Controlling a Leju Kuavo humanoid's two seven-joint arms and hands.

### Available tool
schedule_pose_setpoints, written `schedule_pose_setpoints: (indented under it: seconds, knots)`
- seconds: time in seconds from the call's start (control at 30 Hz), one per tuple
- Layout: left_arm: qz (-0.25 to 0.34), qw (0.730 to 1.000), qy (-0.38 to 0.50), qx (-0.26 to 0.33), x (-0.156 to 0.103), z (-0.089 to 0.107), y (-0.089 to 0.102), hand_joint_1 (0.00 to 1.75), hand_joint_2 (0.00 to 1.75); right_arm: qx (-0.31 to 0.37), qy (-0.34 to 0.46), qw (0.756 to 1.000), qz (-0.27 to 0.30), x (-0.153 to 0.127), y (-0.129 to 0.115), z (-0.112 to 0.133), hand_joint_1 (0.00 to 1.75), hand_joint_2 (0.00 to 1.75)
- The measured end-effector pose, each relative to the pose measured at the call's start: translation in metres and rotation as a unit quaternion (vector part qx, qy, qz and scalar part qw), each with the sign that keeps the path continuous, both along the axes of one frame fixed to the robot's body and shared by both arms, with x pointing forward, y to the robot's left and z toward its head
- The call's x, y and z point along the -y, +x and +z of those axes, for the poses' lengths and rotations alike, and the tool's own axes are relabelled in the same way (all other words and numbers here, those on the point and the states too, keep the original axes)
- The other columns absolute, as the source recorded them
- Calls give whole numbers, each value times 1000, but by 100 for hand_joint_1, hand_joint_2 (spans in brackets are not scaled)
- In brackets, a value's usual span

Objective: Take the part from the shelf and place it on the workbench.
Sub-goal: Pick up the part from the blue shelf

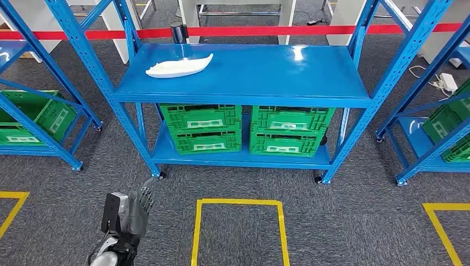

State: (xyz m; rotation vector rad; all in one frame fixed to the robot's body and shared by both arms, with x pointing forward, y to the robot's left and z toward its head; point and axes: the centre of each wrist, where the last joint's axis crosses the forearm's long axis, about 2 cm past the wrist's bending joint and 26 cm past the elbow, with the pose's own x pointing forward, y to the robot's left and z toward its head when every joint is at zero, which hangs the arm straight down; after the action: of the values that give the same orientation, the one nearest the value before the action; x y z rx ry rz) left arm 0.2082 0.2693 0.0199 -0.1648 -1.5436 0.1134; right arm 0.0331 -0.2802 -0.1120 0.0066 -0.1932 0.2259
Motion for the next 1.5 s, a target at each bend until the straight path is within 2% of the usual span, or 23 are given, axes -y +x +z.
schedule_pose_setpoints:
  seconds: [0.07,0.23,0.4,0.63,0.77,0.87,1.07,1.5]
  knots:
    - [-4,1000,5,20,0,8,3,0,0,0,0,1000,1,0,1,0,0,0]
    - [-23,992,33,120,0,49,18,0,0,3,-1,1000,10,-1,4,0,0,0]
    - [-35,972,69,220,-5,92,25,0,0,6,-3,1000,25,-3,8,1,0,0]
    - [-44,928,122,348,-18,148,19,0,0,7,-6,999,46,-4,12,1,0,0]
    - [-41,901,144,407,-21,170,14,0,0,7,-6,998,55,-6,13,1,0,0]
    - [-37,887,154,434,-21,180,12,0,0,7,-6,998,59,-7,13,1,0,0]
    - [-35,877,156,452,-18,189,9,0,0,10,-7,998,61,-8,17,2,0,0]
    - [-41,875,155,457,-31,190,6,0,0,1,-14,997,75,-9,16,2,0,0]
